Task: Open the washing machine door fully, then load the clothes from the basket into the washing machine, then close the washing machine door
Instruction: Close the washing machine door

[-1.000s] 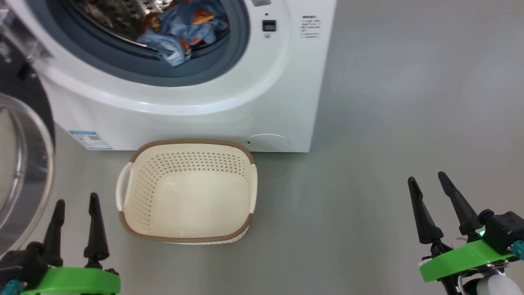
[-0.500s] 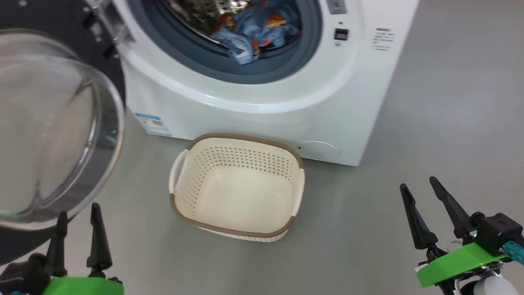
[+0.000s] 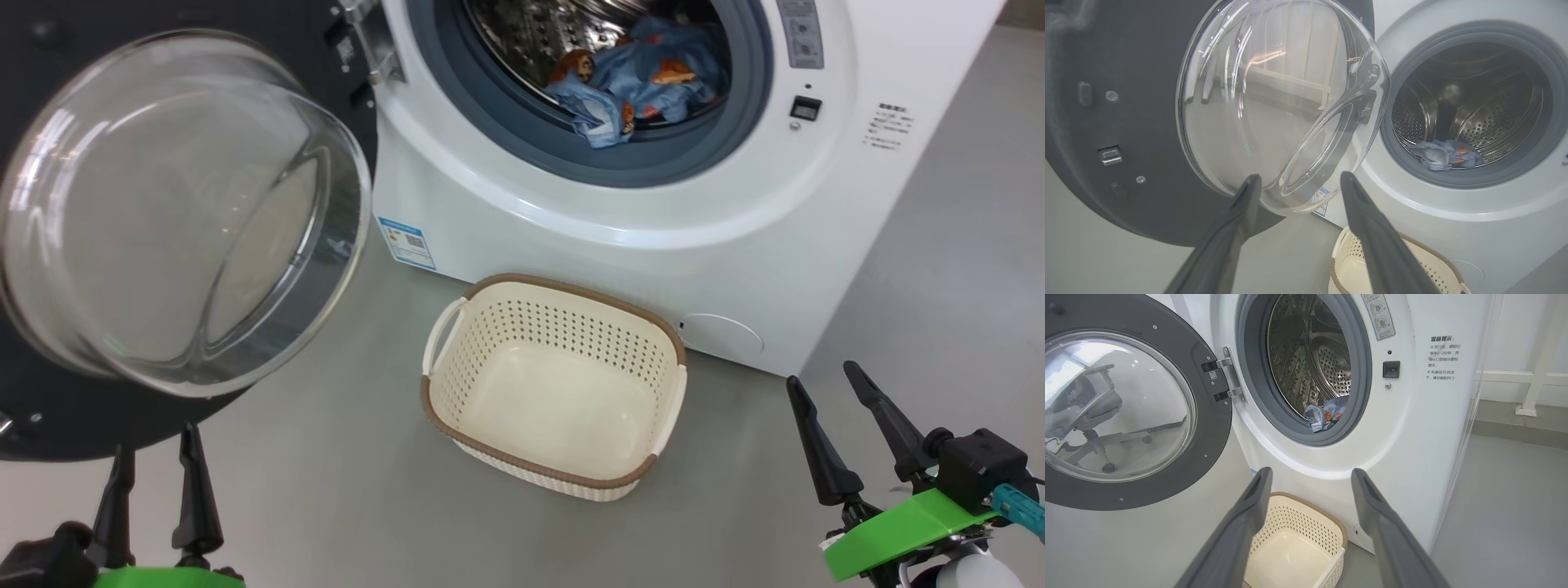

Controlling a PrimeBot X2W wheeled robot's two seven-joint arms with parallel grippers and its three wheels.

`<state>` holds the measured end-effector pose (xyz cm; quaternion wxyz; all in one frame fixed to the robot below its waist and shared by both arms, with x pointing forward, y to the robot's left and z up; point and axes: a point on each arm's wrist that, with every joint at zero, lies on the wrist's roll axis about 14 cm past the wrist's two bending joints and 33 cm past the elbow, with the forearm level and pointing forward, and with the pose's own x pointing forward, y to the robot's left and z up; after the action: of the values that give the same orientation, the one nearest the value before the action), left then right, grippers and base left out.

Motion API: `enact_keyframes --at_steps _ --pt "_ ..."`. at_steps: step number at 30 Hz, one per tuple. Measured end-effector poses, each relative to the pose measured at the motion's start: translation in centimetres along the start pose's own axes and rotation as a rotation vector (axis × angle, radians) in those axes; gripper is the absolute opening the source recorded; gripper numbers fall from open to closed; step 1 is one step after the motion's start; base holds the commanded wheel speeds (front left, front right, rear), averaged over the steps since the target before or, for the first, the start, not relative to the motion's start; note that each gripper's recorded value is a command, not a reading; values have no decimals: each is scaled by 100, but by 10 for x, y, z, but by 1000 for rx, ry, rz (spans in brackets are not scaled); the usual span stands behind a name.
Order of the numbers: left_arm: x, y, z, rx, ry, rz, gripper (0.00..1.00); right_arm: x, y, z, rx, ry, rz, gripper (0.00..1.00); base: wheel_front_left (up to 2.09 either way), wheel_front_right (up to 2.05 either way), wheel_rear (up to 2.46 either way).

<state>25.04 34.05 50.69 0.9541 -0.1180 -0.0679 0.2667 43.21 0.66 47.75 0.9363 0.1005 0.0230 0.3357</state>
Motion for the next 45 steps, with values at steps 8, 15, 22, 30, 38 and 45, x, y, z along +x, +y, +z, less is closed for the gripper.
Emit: enact_keyframes --at_steps 8,15,22,30,38,45 --pt "-19 19 5 -16 -14 53 100 7 23 4 -5 -3 64 100 0 0 0" --pt "-21 22 11 -26 -34 59 100 7 24 3 -10 3 73 100 0 0 0" --pt "-24 23 10 -27 -29 62 100 6 25 4 -13 2 74 100 0 0 0" --pt "-24 24 27 -19 -84 60 0 -1 27 1 -3 13 63 100 0 0 0" --pt "-14 43 92 -8 -274 71 0 -5 26 -1 8 16 50 100 0 0 0" --pt "3 72 177 -112 -511 78 0 -4 23 -5 22 21 43 100 0 0 0"
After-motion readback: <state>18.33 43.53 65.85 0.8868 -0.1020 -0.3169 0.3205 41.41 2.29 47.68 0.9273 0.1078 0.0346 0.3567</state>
